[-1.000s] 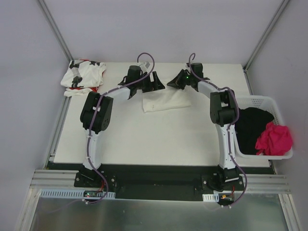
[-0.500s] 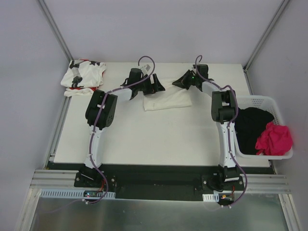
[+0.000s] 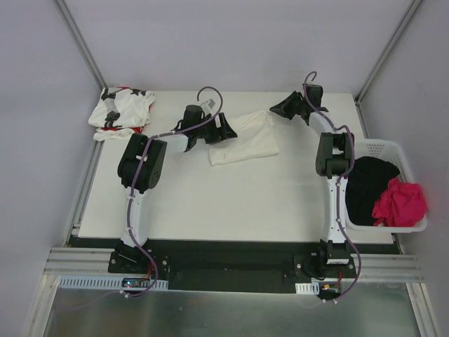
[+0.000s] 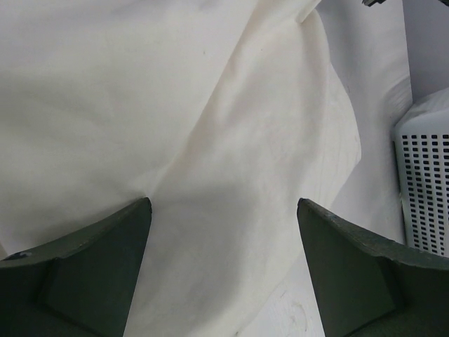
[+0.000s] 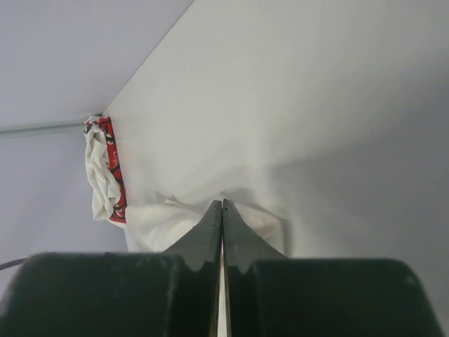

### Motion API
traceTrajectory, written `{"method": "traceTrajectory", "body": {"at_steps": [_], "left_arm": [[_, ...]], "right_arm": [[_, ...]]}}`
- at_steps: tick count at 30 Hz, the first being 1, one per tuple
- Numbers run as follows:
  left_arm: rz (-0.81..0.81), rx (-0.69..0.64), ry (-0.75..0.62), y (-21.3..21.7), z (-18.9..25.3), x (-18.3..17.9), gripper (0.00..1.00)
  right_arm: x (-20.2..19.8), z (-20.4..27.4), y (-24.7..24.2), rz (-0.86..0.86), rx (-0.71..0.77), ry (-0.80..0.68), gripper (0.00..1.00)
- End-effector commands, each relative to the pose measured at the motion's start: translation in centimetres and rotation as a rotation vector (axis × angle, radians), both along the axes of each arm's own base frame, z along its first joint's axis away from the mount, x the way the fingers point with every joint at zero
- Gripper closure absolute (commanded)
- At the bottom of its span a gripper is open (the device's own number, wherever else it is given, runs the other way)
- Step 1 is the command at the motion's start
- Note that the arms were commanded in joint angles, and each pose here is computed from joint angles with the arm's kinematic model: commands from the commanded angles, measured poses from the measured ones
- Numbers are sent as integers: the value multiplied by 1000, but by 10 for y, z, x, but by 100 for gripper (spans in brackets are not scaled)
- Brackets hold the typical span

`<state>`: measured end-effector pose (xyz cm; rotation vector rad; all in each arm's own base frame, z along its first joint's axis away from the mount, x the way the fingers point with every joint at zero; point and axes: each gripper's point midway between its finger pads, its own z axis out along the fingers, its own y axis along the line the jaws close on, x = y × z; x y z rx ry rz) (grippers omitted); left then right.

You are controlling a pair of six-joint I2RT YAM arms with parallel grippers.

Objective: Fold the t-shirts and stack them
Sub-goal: Fold the long partially folded tshirt into a neat square, then smooth out wrinkles on the folded tshirt

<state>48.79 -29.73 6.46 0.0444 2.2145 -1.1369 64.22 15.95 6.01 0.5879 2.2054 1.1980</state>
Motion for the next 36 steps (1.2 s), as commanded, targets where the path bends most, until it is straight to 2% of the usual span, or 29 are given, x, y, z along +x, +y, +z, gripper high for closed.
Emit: {"method": "traceTrajectory", "body": {"at_steps": [1, 3, 4, 6, 7, 14, 17, 23, 30, 36], "left_arm": [[16, -1, -58, 11, 30, -2, 16], [13, -11, -65, 11, 35, -4, 16], [10, -14, -67, 10, 36, -5, 16], [5, -25, -82, 9, 43, -5, 16], [5, -28, -87, 9, 46, -4, 16], [-7, -37, -148, 7, 65, 1, 16], [-2, -27, -174, 8, 71, 7, 16], [17, -21, -203, 13, 74, 24, 16], [57, -25, -220, 31, 83, 47, 16], [39, -29, -229, 31, 97, 47, 16]], "right_arm": [[8, 25, -26, -41, -51, -47, 98], [0, 31, -25, -30, -40, -45, 98], [-3, 56, -24, -24, -36, -84, 98], [-18, 57, -15, -2, -37, -79, 98], [-26, 78, -9, 12, -35, -105, 98], [-91, 98, 70, 176, 9, -131, 98], [-108, 91, 101, 234, 49, -110, 98], [-117, 58, 136, 291, 174, -23, 98], [-125, 1, 136, 289, 200, 80, 98], [-122, -39, 125, 253, 212, 153, 98]]}}
